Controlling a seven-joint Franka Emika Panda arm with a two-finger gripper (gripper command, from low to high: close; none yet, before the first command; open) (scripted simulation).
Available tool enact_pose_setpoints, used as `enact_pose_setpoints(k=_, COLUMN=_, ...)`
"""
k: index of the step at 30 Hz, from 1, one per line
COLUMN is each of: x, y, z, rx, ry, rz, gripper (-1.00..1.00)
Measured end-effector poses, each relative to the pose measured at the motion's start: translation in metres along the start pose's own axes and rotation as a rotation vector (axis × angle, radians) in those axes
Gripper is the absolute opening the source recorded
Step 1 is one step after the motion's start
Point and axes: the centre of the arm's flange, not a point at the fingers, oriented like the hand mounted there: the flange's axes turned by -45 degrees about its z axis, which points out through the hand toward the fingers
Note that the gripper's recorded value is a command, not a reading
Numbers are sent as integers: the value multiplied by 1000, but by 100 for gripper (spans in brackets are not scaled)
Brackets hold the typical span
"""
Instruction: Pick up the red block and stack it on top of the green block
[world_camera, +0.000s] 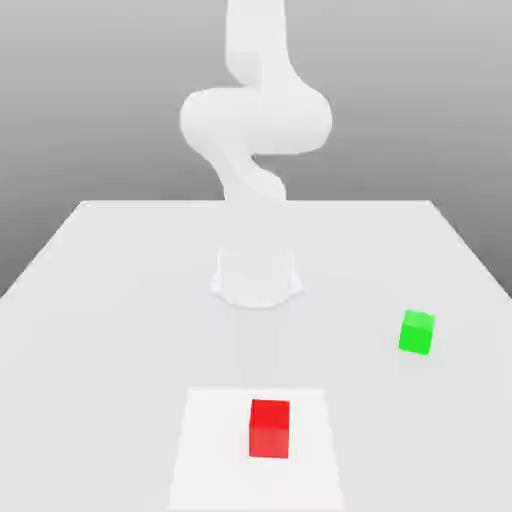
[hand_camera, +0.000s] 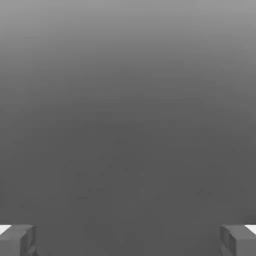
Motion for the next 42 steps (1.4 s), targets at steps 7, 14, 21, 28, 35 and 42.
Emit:
enact_pose_setpoints(k=7, x=-55, y=-5, z=161, rx=-7, ry=-246, rz=18, gripper=0)
enact_pose_setpoints(k=14, x=-155, y=-8, z=282, rx=-18, ry=-484, rz=35, gripper=0)
enact_pose_setpoints(k=21, x=-275, y=-9, z=357, rx=-33, ry=-700, rz=49, gripper=0)
enact_pose_setpoints(k=28, x=-320, y=-9, z=402, rx=-34, ry=-715, rz=50, gripper=-100)
enact_pose_setpoints(k=35, x=-316, y=-9, z=398, rx=-34, ry=-715, rz=50, gripper=-100)
enact_pose_setpoints(k=42, x=-285, y=-51, z=346, rx=29, ry=-714, rz=-74, gripper=-100)
